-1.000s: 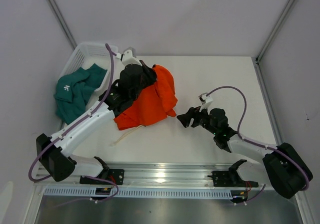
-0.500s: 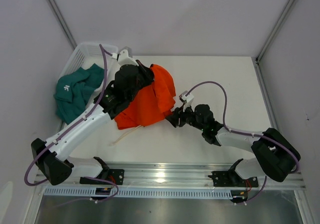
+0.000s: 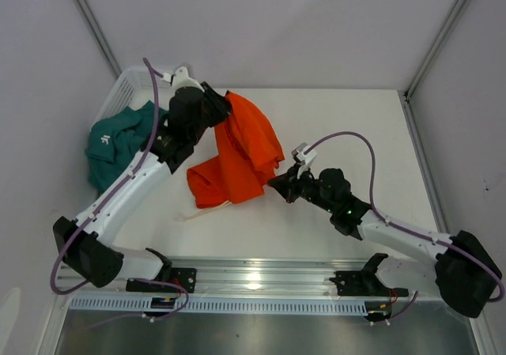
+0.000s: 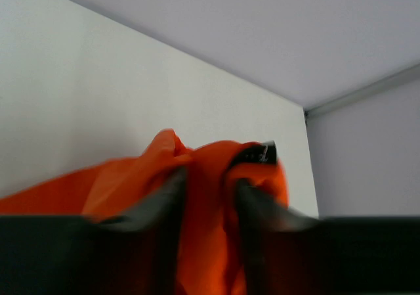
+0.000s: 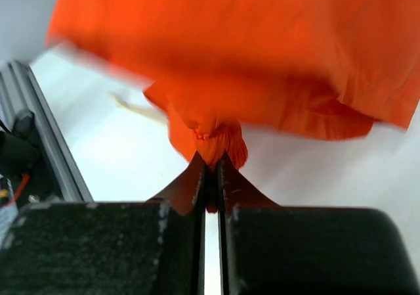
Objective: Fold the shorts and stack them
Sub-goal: Move the shorts to the center of the board, then flatten the shorts out
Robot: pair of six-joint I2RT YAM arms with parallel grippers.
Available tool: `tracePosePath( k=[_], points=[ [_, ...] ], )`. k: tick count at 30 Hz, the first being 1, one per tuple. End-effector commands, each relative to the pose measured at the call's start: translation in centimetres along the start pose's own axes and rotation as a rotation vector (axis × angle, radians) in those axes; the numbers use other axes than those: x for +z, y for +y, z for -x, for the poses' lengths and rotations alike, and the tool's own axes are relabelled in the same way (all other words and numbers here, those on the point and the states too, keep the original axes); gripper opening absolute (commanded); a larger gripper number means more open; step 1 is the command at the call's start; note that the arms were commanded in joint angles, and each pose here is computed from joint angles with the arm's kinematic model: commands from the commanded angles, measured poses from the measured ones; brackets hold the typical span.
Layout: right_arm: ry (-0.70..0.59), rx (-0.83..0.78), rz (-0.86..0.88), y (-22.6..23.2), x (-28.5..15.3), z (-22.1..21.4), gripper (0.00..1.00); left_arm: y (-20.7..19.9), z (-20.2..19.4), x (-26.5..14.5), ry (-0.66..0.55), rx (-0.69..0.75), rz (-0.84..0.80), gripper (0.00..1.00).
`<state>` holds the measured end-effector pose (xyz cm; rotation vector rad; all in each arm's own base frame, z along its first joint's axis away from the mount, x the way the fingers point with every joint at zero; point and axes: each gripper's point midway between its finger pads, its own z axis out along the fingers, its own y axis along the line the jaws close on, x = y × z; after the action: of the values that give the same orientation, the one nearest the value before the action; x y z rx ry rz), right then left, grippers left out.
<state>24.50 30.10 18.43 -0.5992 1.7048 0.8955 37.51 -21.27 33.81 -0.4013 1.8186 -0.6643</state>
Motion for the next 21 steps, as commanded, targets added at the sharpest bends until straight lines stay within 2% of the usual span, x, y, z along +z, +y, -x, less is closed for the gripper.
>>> tracePosePath(
  k=[1, 2, 3, 4, 5, 6, 7, 8, 10, 17, 21],
  points=[
    [-0.098, 0.030, 0.003, 1.3, -1.8, 4.3, 0.00, 1.2, 4.6, 2.0, -0.021, -0.031, 0.006, 0.49],
    [-0.111, 0.041, -0.007, 1.4, -2.2, 5.3, 0.00, 3.4, 5.4, 2.7, -0.010, -0.035, 0.057, 0.71],
    [-0.108, 0.050, -0.004, 2.0, -2.8, 6.8, 0.00, 3.5, 6.5, 3.7, -0.008, -0.033, 0.068, 0.99],
    [-0.100, 0.063, -0.001, 2.4, -3.0, 7.5, 0.00, 5.6, 7.1, 4.6, 0.004, -0.037, 0.114, 0.99],
    [-0.041, 0.080, -0.023, 2.2, -3.4, 6.9, 0.00, 6.5, 6.3, 5.6, 0.075, -0.033, 0.132, 0.99],
    [-0.023, 0.092, -0.034, 2.3, -3.4, 7.4, 0.00, 7.4, 6.0, 6.0, 0.106, -0.036, 0.150, 0.99],
    [-0.049, 0.097, -0.025, 3.1, -3.7, 10.0, 0.00, 8.2, 6.9, 6.2, 0.108, -0.045, 0.167, 0.99],
    [0.005, 0.110, -0.044, 3.0, -4.1, 9.5, 0.00, 8.6, 6.2, 6.2, 0.156, -0.037, 0.163, 0.99],
    [-0.023, 0.118, -0.038, 3.8, -4.7, 12.3, 0.00, 9.2, 6.2, 6.0, 0.164, -0.025, 0.167, 0.99],
    [0.157, 0.131, -0.061, 4.9, -5.6, 14.2, 0.00, 8.3, 4.7, 3.1, 0.157, 0.013, 0.052, 0.99],
    [0.177, 0.213, -0.034, 5.8, -5.9, 14.8, 0.00, 8.8, 0.4, 0.6, 0.225, 0.014, 0.001, 0.99]
  ],
)
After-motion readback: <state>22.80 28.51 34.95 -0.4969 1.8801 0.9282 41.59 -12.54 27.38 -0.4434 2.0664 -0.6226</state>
